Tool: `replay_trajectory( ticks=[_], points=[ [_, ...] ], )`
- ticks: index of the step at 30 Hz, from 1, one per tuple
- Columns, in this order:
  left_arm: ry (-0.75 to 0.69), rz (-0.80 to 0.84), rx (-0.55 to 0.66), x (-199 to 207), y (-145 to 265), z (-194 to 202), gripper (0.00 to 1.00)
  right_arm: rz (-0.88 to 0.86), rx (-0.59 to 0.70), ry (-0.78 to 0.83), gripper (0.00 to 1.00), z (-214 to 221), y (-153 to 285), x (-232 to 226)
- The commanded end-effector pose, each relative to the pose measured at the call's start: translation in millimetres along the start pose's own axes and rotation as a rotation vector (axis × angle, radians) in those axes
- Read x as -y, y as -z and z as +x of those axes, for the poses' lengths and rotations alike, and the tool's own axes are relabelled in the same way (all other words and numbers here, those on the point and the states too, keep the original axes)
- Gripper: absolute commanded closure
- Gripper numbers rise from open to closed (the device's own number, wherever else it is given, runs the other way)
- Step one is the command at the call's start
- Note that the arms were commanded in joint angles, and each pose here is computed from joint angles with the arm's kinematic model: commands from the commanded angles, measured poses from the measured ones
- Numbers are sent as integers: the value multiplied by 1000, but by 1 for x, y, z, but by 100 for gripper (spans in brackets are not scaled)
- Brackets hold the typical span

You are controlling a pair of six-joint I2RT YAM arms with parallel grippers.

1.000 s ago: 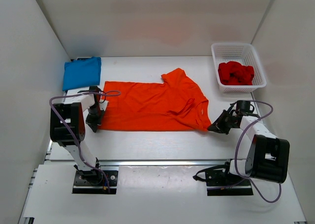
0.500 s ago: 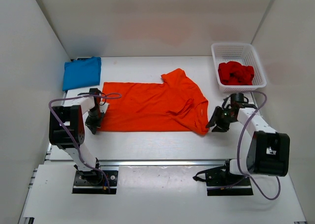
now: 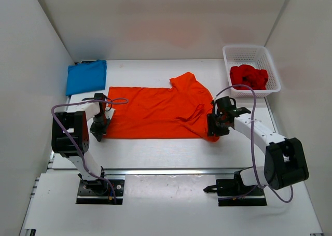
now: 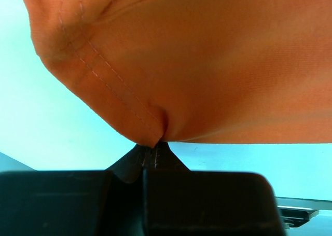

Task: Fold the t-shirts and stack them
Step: Fold the flattened tshirt in 1/3 of the way

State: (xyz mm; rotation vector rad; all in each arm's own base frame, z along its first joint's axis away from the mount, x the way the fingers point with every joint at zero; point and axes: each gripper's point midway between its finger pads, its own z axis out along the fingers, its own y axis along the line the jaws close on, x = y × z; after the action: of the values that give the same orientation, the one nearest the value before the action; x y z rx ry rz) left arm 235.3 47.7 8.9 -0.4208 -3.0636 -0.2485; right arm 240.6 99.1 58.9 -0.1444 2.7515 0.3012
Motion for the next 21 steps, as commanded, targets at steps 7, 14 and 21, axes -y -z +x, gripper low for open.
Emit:
replay_trajectory(
  ticks=[7, 14, 21],
  points=[
    [14, 16, 36, 6, 2, -6, 100, 0, 7, 32, 65, 1, -10, -6],
    [8, 12, 45, 3, 4, -8, 100, 12, 29, -30, 94, 3, -22, 8],
    [-2, 1, 34, 0, 3, -4, 100, 78, 78, -71, 100, -8, -4, 39]
  ],
)
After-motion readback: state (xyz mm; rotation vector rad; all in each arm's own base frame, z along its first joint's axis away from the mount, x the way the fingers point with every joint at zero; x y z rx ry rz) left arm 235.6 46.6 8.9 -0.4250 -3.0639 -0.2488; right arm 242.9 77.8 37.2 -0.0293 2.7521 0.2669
